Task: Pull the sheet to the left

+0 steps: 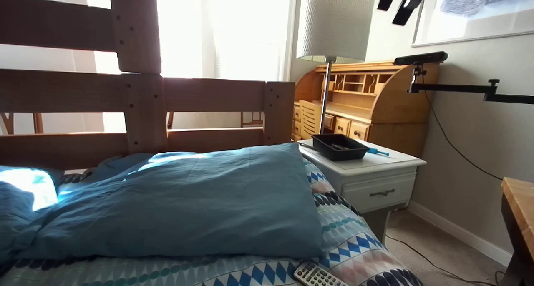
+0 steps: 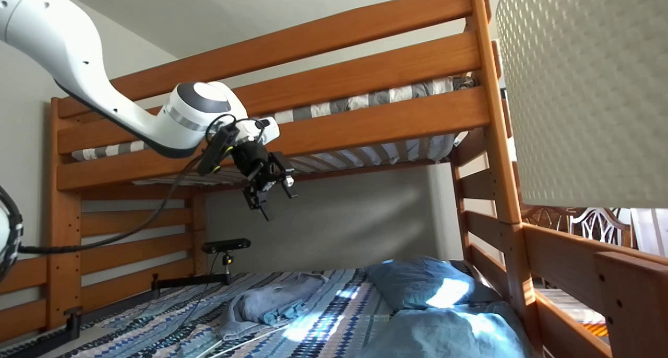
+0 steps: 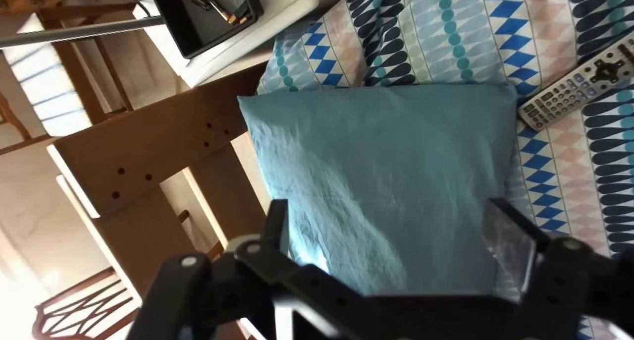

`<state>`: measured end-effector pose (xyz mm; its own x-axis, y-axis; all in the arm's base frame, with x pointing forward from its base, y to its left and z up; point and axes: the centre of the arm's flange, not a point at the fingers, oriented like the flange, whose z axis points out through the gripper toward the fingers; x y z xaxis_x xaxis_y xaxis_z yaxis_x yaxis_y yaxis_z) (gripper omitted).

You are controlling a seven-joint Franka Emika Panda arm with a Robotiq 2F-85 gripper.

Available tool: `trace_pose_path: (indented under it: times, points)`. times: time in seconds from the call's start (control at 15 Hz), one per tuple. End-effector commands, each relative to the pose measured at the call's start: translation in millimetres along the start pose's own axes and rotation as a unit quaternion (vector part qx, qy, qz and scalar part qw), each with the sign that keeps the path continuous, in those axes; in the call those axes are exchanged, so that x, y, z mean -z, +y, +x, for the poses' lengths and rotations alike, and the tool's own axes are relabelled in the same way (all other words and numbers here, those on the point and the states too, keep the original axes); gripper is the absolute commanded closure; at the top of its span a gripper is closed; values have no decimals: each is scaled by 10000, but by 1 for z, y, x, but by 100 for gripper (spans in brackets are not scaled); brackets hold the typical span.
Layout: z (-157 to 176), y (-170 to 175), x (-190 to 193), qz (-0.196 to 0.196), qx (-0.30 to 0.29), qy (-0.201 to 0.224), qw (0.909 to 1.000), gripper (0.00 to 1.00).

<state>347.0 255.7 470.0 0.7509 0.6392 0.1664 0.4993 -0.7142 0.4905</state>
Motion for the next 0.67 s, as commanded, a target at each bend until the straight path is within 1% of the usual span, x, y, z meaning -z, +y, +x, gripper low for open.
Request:
trace_pose_path:
  times: [0.0,0.07,0.2,0.6]
  points:
    - [10,-27,-34,195,255,-35,9995,0]
    - [3,-12,-18,133,95,-69,9998,0]
    - [4,-16,-25,195,138,-128,9996,0]
    - [4,-13,-21,182,105,-88,9997,0]
